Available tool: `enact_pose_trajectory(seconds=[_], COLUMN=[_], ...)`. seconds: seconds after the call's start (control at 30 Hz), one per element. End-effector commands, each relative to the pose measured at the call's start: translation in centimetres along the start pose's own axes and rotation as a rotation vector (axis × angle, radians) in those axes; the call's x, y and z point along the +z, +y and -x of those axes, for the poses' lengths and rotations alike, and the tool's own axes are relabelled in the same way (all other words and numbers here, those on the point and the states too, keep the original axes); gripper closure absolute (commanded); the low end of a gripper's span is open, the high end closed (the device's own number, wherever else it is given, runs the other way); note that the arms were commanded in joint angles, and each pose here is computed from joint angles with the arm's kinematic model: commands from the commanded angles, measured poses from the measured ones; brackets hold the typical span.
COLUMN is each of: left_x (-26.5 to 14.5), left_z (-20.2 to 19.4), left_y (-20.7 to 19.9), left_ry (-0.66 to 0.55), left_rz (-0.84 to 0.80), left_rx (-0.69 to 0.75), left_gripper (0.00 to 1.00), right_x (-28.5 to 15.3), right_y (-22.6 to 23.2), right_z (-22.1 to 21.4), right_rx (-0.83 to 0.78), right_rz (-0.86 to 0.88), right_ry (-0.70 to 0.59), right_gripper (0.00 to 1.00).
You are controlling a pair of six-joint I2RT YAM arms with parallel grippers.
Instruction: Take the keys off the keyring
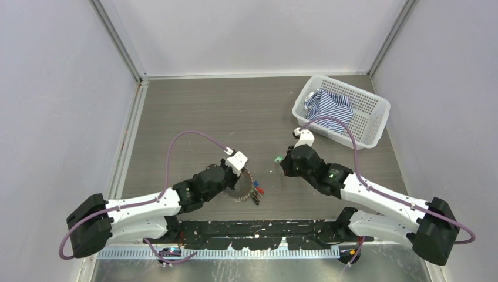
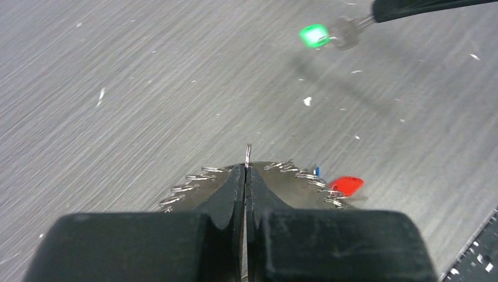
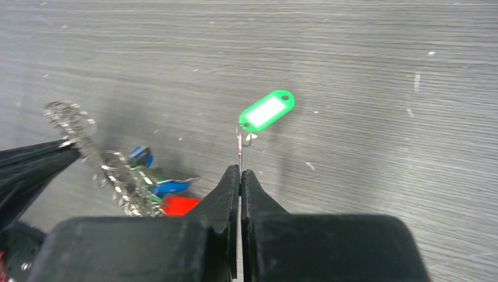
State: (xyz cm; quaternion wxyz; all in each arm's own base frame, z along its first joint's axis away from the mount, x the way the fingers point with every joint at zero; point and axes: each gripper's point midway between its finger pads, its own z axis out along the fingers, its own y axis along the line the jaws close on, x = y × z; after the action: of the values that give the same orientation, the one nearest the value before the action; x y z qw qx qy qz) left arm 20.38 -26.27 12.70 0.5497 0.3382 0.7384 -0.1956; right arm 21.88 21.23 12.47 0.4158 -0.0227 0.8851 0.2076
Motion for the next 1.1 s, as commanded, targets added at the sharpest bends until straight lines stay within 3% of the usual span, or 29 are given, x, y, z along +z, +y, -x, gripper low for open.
enact_pose_trajectory(seconds=[0.0, 0.6, 0.73, 0.77, 0.8, 0.83, 1.07], left_x=[-0.1, 2.3, 2.7, 2.6, 2.6, 2.5, 0.6], left_z=[1.2, 1.1, 1.7, 1.9, 2.2, 2.5, 5.5], left_y=[3.6, 9.7, 10.1, 10.2, 10.3, 10.3, 10.7], left_ry=[-0.042, 0.071, 0.076, 0.076, 0.073, 0.071, 0.076], left_rz=[0.202, 0.359, 0.353, 0.354, 0.357, 0.353, 0.373], left_rx=[-0.067, -0.292, -0.336, -0.344, -0.35, -0.355, -0.416], left_gripper=[1.0, 0.97, 0.62, 0.24, 0.08, 0.01, 0.0], right_x=[0.3, 2.5, 2.6, 2.7, 2.6, 2.6, 1.6], right_y=[-1.8, -2.3, -2.3, -2.4, -2.4, -2.4, -2.0], right_z=[2.0, 2.6, 2.8, 2.8, 2.9, 3.0, 4.8], right_rx=[0.016, 0.024, 0.031, 0.031, 0.033, 0.035, 0.042], right_rz=[-0.139, -0.206, -0.209, -0.212, -0.214, -0.215, -0.217], right_ry=[-0.025, 0.055, 0.06, 0.064, 0.065, 0.064, 0.032], right_gripper=[0.99, 0.96, 0.83, 0.8, 0.74, 0.69, 0.4])
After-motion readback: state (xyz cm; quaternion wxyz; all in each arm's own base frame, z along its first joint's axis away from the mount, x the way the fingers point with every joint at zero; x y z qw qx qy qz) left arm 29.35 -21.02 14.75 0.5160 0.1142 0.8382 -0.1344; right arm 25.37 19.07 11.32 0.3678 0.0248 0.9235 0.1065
